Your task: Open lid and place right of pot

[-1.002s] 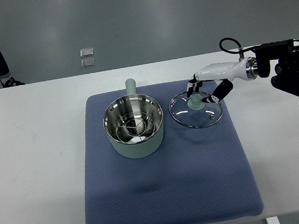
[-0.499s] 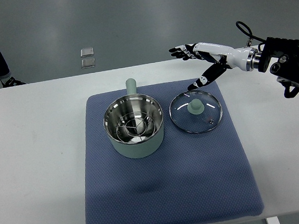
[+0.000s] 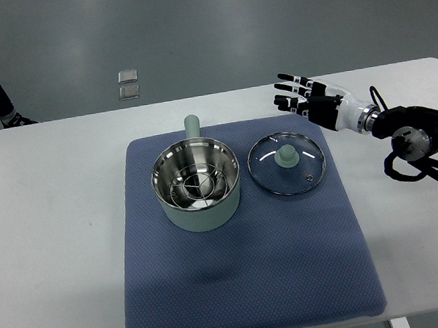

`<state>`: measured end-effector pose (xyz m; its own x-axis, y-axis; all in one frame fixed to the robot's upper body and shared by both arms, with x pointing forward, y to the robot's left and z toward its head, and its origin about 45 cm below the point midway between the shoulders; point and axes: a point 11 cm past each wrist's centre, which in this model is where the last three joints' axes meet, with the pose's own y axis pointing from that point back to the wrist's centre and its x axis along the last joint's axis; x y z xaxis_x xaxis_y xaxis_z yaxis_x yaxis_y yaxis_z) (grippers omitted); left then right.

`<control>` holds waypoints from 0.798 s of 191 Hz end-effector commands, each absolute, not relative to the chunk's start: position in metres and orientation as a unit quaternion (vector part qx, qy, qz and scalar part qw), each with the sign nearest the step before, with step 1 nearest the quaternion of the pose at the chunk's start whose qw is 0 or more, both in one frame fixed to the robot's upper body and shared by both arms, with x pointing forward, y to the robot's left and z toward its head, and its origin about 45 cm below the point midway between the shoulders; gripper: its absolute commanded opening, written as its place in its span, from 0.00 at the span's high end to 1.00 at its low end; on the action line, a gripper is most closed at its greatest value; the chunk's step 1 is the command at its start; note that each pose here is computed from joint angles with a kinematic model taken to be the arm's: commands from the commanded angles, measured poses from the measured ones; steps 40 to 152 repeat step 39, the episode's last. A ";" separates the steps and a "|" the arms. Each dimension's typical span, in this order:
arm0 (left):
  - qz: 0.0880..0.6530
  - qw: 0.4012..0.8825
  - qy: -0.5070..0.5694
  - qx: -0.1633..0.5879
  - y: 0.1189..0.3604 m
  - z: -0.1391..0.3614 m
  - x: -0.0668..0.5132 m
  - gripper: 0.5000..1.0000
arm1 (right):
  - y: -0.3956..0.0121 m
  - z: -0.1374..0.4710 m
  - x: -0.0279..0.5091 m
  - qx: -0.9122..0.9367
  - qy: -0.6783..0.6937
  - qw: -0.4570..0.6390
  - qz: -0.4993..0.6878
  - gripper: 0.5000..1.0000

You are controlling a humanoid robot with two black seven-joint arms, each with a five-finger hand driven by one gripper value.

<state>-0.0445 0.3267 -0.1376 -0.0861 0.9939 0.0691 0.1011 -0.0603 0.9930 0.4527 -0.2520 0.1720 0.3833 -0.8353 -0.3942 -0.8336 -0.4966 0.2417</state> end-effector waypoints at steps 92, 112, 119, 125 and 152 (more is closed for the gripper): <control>0.513 0.435 0.530 0.517 0.327 -0.138 -0.045 0.00 | -0.257 0.173 0.453 0.816 -0.515 -0.047 -0.259 0.12; 0.513 0.435 0.530 0.517 0.327 -0.138 -0.045 0.00 | -0.257 0.173 0.453 0.816 -0.515 -0.047 -0.259 0.12; 0.513 0.435 0.530 0.517 0.327 -0.138 -0.045 0.00 | -0.257 0.173 0.453 0.816 -0.515 -0.047 -0.259 0.12; 0.513 0.435 0.530 0.517 0.327 -0.138 -0.045 0.00 | -0.257 0.173 0.453 0.816 -0.515 -0.047 -0.259 0.12; 0.513 0.435 0.530 0.517 0.327 -0.138 -0.045 0.00 | -0.257 0.173 0.453 0.816 -0.515 -0.047 -0.259 0.12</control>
